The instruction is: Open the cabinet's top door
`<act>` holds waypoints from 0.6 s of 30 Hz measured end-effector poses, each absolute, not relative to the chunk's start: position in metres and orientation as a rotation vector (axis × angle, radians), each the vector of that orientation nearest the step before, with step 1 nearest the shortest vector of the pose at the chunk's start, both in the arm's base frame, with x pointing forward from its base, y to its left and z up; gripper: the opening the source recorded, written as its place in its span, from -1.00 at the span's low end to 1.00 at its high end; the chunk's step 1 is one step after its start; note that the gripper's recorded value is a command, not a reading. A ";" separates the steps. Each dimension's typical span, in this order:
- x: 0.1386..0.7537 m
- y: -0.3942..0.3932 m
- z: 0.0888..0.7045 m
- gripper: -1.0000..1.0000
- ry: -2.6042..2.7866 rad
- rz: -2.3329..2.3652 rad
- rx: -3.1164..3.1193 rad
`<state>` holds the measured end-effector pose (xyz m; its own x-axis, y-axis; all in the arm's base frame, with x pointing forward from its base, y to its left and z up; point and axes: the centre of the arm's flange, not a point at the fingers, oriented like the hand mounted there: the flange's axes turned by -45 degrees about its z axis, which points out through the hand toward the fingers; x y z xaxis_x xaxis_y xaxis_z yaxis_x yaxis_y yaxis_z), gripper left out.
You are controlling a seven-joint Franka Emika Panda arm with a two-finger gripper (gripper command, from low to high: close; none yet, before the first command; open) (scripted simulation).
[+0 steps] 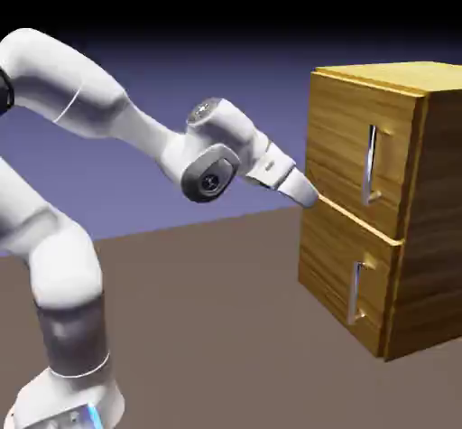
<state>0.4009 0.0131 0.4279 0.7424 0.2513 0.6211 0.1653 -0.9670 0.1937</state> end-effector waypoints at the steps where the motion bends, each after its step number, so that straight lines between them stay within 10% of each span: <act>1: 0.405 0.016 0.416 0.00 0.430 0.962 2.787; 18: 0.401 0.052 0.216 0.00 1.882 0.078 2.175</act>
<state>0.4008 0.0520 0.2160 0.1577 0.9788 -0.1305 0.9646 -0.1244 0.2324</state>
